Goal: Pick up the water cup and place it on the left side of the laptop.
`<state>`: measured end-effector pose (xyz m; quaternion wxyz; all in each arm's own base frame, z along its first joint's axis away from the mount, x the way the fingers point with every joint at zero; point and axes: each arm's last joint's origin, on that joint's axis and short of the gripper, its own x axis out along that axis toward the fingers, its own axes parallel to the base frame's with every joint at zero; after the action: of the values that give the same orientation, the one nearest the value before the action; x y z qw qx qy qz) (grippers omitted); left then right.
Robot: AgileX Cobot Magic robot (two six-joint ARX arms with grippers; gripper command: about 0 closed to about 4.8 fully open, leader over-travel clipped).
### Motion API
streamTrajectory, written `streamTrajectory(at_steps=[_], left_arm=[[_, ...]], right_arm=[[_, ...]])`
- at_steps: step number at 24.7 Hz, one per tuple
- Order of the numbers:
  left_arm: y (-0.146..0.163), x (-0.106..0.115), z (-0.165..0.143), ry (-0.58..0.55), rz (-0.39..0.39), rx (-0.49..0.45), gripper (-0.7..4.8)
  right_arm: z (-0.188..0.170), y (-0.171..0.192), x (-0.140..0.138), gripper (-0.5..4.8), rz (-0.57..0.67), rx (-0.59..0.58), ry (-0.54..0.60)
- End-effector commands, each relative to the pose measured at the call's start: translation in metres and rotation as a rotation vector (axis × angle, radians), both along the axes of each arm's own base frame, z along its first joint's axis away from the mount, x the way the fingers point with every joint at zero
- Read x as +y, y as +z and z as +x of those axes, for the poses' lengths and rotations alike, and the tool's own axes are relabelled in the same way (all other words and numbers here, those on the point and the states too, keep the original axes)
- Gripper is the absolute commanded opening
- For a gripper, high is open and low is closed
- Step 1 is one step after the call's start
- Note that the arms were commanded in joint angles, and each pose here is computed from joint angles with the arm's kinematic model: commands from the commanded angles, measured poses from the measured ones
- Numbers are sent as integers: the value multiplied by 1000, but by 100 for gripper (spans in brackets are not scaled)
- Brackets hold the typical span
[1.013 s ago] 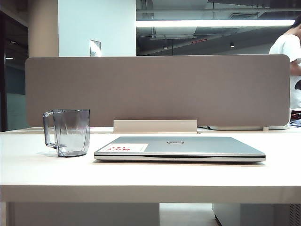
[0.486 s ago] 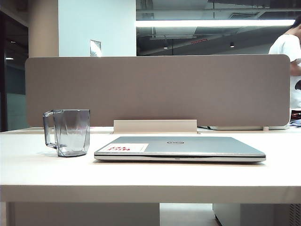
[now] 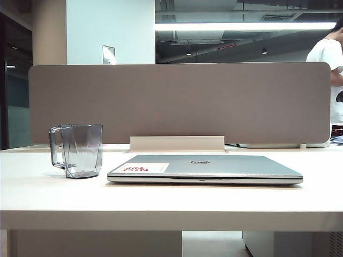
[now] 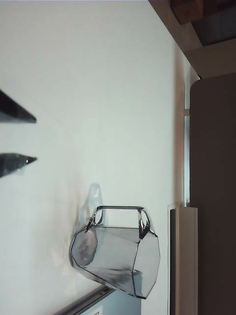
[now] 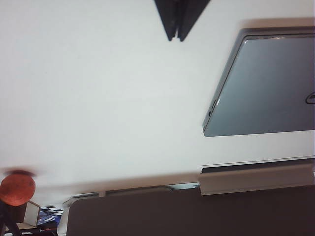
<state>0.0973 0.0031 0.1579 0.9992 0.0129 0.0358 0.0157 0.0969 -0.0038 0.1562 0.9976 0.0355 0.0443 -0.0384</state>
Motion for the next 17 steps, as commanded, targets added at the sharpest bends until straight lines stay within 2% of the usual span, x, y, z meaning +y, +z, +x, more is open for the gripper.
streamTrajectory(at_steps=[1, 7, 17], left_arm=[[2, 0, 0, -4, -1, -8, 76], [2, 0, 0, -4, -1, -8, 76], [2, 0, 0, -4, -1, -8, 76]], right_arm=[[0, -1, 0, -5, -31, -4, -10], [0, -1, 0, -5, -110, 2, -3], [0, -1, 0, -5, -104, 2, -3]])
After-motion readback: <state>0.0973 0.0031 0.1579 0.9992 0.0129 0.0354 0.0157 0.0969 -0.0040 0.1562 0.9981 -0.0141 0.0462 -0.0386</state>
